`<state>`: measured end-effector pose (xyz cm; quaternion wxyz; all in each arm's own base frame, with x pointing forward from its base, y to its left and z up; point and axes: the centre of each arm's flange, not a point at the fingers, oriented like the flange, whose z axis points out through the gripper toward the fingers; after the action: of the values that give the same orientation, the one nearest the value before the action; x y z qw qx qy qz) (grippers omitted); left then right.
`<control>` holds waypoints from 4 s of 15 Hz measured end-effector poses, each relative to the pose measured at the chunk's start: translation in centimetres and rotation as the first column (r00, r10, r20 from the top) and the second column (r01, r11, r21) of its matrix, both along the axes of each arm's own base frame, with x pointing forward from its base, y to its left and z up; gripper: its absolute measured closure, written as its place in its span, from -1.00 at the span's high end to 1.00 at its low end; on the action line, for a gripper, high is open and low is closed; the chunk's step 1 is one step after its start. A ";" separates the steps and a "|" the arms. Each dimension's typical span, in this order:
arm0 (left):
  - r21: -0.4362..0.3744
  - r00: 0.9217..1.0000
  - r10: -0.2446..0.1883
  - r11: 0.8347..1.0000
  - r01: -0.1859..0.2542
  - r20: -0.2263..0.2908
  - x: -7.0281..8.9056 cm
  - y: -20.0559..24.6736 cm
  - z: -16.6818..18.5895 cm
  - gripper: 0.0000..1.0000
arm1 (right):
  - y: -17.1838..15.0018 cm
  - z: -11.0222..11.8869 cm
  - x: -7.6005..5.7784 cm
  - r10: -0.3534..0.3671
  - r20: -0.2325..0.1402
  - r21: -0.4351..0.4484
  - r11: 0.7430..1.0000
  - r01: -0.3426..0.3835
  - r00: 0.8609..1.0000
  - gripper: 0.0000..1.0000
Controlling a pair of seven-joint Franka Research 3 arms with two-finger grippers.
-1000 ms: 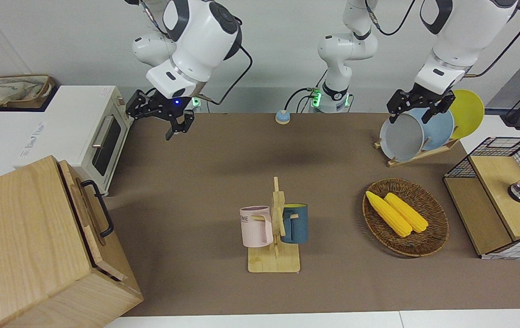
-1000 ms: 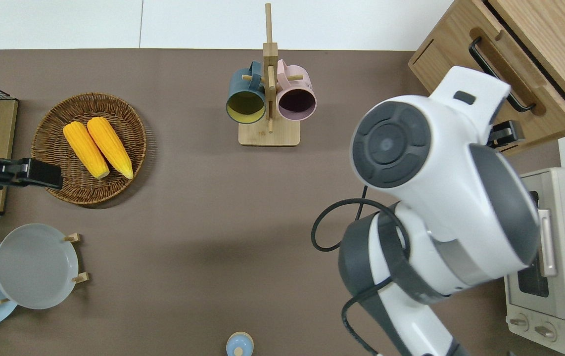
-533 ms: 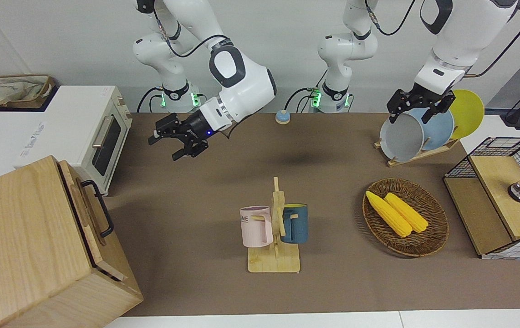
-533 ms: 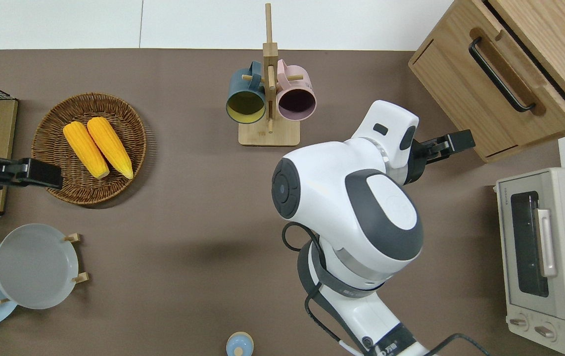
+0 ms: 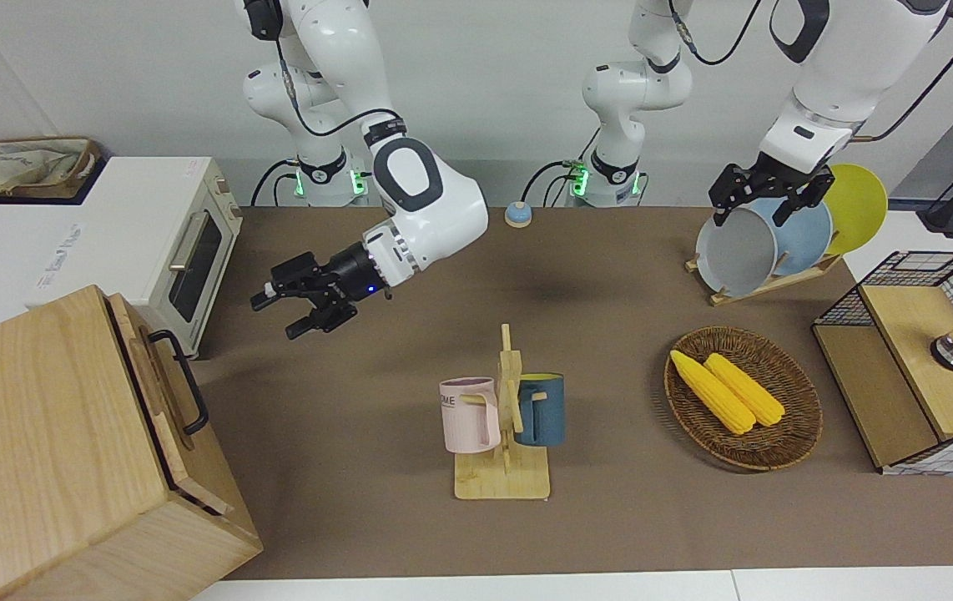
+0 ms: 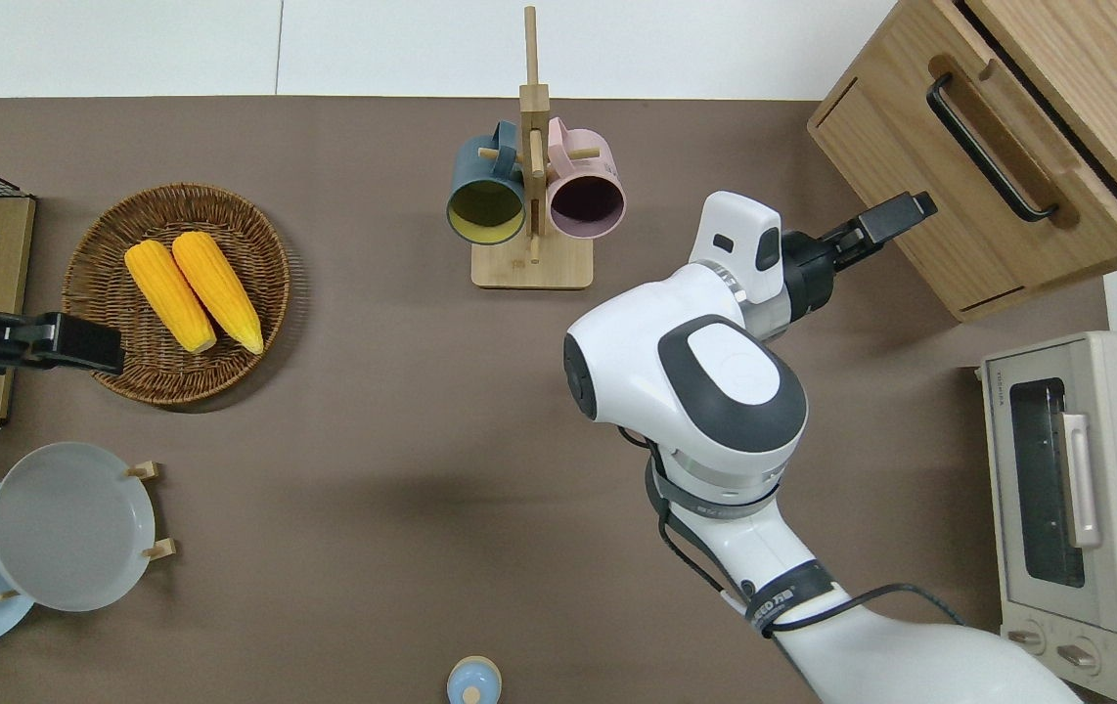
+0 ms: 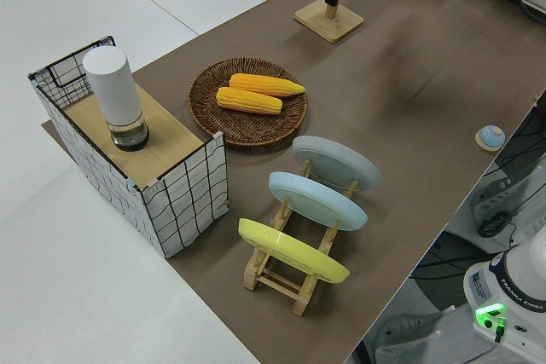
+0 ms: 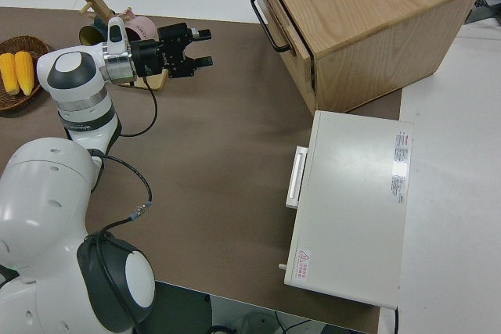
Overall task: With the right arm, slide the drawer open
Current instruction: 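Move the right gripper up toward the black drawer handle, then close the right gripper on the black drawer handle, then pull the handle toward the robot with the right gripper, sliding the drawer out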
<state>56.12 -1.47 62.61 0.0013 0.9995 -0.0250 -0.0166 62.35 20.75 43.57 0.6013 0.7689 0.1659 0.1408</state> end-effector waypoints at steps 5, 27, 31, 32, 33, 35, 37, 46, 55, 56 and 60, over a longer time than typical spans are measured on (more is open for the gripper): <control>0.000 1.000 0.000 1.000 0.000 0.000 0.0 0.0 0.0 0.99 | -3.2 -1.1 2.3 0.043 0.005 -0.034 0.999 -0.043 0.999 0.97; 0.000 1.000 0.000 1.000 0.000 0.000 0.0 0.0 0.0 0.99 | -10.9 -3.9 6.0 0.081 -0.001 -0.195 0.977 -0.079 0.997 0.30; 0.000 1.000 0.000 1.000 0.000 0.000 0.0 0.0 0.0 0.99 | -10.7 -3.7 6.0 0.086 0.002 -0.201 0.976 -0.084 0.996 -0.22; 0.000 1.000 0.000 1.000 0.000 0.000 0.0 0.0 0.0 0.99 | -10.5 -3.5 6.0 0.089 0.005 -0.201 0.976 -0.087 0.996 -0.42; 0.000 1.000 0.000 1.000 0.000 0.000 0.0 0.0 0.0 0.99 | -10.5 -3.8 6.0 0.091 0.006 -0.197 0.977 -0.088 0.996 -0.62; 0.000 1.000 0.000 1.000 0.000 0.000 0.0 0.0 0.0 0.99 | -10.5 -3.8 6.0 0.089 0.022 -0.191 0.978 -0.084 0.996 -0.65; 0.000 1.000 0.000 1.000 0.000 0.000 0.0 0.0 0.0 0.99 | -10.5 -3.8 6.0 0.089 0.022 -0.191 0.978 -0.084 0.996 -0.65; 0.000 1.000 0.000 1.000 0.000 0.000 0.0 0.0 0.0 0.99 | -7.6 -3.9 4.9 0.073 0.024 -0.201 0.977 -0.067 0.997 -0.65; 0.000 1.000 0.000 1.000 0.000 0.000 0.0 0.0 0.0 0.99 | 0.2 -4.0 1.0 0.029 0.024 -0.208 0.978 -0.024 0.999 -0.65; 0.000 1.000 0.000 1.000 0.000 0.000 0.0 0.0 0.0 0.99 | 0.7 -4.0 0.8 0.028 0.024 -0.209 0.978 -0.023 0.999 -0.65; 0.000 1.000 0.000 1.000 0.000 0.000 0.0 0.0 0.0 0.99 | 3.3 -4.0 -0.7 0.028 0.022 -0.211 0.977 -0.023 0.999 -0.65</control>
<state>56.12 -1.47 62.61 0.0013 0.9995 -0.0250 -0.0166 61.61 24.05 39.60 0.6795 0.6969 0.1821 0.1397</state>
